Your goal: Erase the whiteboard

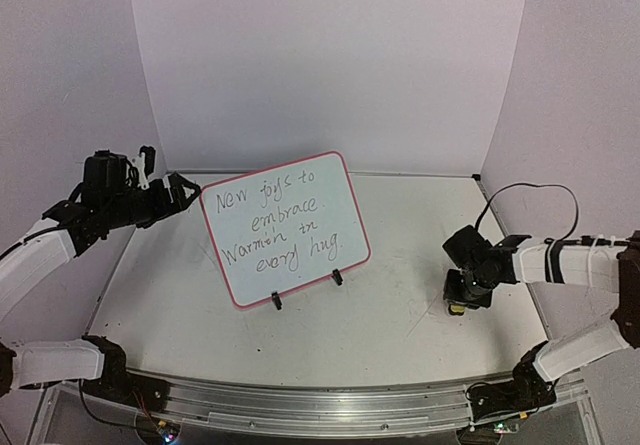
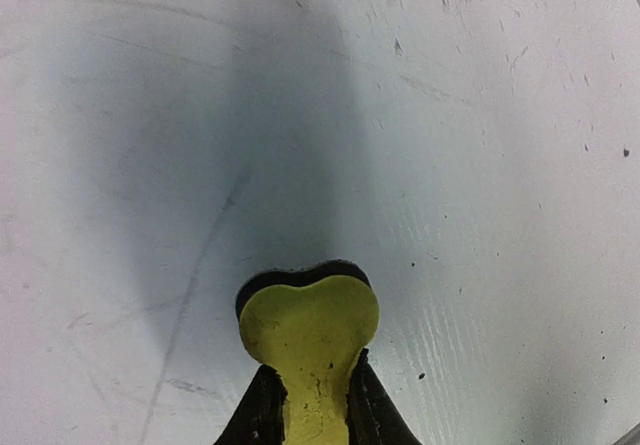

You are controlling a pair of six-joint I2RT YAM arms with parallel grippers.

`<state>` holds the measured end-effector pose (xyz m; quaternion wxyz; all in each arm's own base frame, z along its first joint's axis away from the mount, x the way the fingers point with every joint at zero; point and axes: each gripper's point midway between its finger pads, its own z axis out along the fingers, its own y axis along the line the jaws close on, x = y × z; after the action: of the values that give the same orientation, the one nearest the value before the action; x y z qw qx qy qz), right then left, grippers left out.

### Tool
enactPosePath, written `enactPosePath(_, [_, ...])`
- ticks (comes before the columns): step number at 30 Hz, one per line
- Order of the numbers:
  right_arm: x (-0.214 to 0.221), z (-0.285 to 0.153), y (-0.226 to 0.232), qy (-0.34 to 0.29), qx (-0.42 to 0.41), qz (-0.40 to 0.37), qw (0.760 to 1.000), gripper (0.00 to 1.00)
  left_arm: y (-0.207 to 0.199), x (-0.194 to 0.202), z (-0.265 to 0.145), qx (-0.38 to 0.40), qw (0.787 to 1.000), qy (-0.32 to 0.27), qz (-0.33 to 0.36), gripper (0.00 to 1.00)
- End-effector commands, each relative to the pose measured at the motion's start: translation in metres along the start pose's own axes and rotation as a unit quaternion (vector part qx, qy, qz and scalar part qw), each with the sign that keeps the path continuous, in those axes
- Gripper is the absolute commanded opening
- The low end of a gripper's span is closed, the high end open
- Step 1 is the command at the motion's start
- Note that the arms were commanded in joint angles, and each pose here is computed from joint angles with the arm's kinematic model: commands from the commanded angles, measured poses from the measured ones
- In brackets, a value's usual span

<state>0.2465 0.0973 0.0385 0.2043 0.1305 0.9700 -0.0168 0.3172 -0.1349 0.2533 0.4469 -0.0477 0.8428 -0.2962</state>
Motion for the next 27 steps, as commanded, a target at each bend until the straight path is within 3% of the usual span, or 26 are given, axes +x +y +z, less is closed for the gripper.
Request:
enactPosePath(1, [-0.051, -0.06, 0.05, -0.087, -0.102, -0.021, 0.991, 0.05, -0.007, -0.001, -0.001, 0.049, 0.996, -0.041, -0.054, 1.0])
enactPosePath(6, [-0.076, -0.12, 0.118, -0.156, -0.159, -0.105, 0.969, 0.05, -0.014, -0.004, -0.018, 0.097, 0.989, -0.106, -0.03, 1.0])
enactPosePath(10, [-0.086, -0.152, 0.183, -0.184, -0.202, -0.176, 0.946, 0.04, -0.021, 0.0, -0.013, 0.133, 0.984, -0.115, -0.009, 0.99])
enactPosePath(14, [-0.099, -0.181, 0.242, -0.207, -0.249, -0.212, 0.922, 0.05, -0.024, 0.0, -0.007, 0.164, 0.977, -0.132, 0.014, 0.92])
enactPosePath(18, [-0.1, -0.198, 0.283, -0.211, -0.285, -0.234, 0.905, 0.05, -0.026, 0.004, 0.002, 0.224, 0.969, -0.105, 0.018, 0.84])
enactPosePath(27, [-0.094, -0.22, 0.334, -0.222, -0.326, -0.282, 0.875, 0.05, -0.018, 0.004, 0.017, 0.265, 0.961, -0.067, 0.053, 0.81])
